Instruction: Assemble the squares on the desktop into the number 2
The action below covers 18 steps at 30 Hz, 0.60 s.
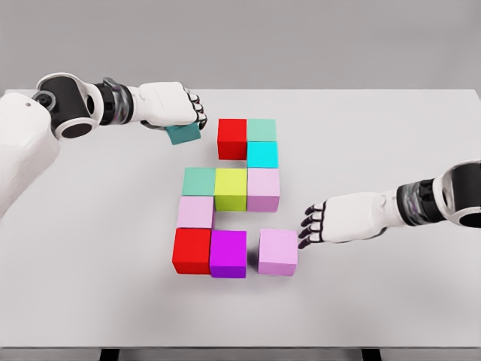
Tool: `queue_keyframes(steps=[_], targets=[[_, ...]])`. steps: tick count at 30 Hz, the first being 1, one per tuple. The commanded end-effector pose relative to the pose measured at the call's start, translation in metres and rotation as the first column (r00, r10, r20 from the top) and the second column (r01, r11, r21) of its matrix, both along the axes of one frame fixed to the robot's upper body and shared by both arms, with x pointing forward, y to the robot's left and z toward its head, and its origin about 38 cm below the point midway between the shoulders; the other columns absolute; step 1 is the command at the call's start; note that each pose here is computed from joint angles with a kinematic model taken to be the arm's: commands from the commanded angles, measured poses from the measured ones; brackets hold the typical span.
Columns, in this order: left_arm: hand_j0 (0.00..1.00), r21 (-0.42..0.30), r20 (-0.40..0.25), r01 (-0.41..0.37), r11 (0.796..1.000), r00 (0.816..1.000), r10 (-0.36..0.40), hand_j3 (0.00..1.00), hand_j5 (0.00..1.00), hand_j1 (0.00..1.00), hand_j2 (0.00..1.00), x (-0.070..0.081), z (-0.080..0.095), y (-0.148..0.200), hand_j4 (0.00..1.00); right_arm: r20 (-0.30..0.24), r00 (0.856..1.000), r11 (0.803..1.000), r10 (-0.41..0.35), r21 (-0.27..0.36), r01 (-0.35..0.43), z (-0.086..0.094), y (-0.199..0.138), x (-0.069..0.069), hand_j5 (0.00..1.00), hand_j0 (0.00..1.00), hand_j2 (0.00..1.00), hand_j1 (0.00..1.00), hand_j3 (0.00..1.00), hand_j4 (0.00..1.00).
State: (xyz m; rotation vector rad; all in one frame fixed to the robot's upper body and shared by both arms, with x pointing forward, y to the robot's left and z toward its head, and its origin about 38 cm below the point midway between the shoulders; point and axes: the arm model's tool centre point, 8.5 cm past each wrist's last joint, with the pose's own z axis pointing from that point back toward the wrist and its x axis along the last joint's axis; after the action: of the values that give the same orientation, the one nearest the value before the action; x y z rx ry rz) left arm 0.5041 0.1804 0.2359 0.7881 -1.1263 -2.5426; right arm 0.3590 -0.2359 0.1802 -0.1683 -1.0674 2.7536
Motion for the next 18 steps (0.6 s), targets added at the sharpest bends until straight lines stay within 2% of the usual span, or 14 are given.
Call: queue_keyframes(steps=[1,8,14,16,18], targets=[[0.75,-0.003,0.001,-0.002,1.0,1.0,0.002,0.75,0.75,0.75,0.75,0.0,0.001,0.0,0.75,-0.005,1.0,1.0,0.011,0.016,-0.011,-0.001,0.007,0.0,1.0,1.0,1.0,1.0,1.0,1.0],[0.86,-0.006,0.005,0.002,1.0,1.0,-0.002,0.86,0.86,0.86,0.86,-0.001,0.002,-0.001,0.86,-0.017,0.999,0.999,0.03,0.022,-0.03,-0.004,0.015,-0.002,1.0,1.0,1.0,1.0,1.0,1.0],[0.88,-0.011,0.018,0.014,1.0,1.0,-0.014,0.88,0.88,0.88,0.88,-0.003,0.006,-0.003,0.88,-0.02,1.0,1.0,0.022,0.015,-0.022,-0.005,0.011,-0.003,1.0,1.0,1.0,1.0,1.0,1.0],[0.98,-0.013,0.024,0.005,1.0,1.0,-0.005,0.98,0.98,0.98,0.98,-0.002,0.01,0.002,0.98,-0.02,1.0,1.0,0.017,0.019,-0.016,-0.002,0.01,-0.001,1.0,1.0,1.0,1.0,1.0,1.0],[1.0,-0.026,0.042,-0.004,1.0,0.999,0.005,1.0,1.0,1.0,1.0,-0.002,0.019,0.008,1.0,-0.023,1.0,1.0,-0.001,0.011,0.002,-0.001,0.001,-0.001,1.0,1.0,1.0,1.0,1.0,1.0]])
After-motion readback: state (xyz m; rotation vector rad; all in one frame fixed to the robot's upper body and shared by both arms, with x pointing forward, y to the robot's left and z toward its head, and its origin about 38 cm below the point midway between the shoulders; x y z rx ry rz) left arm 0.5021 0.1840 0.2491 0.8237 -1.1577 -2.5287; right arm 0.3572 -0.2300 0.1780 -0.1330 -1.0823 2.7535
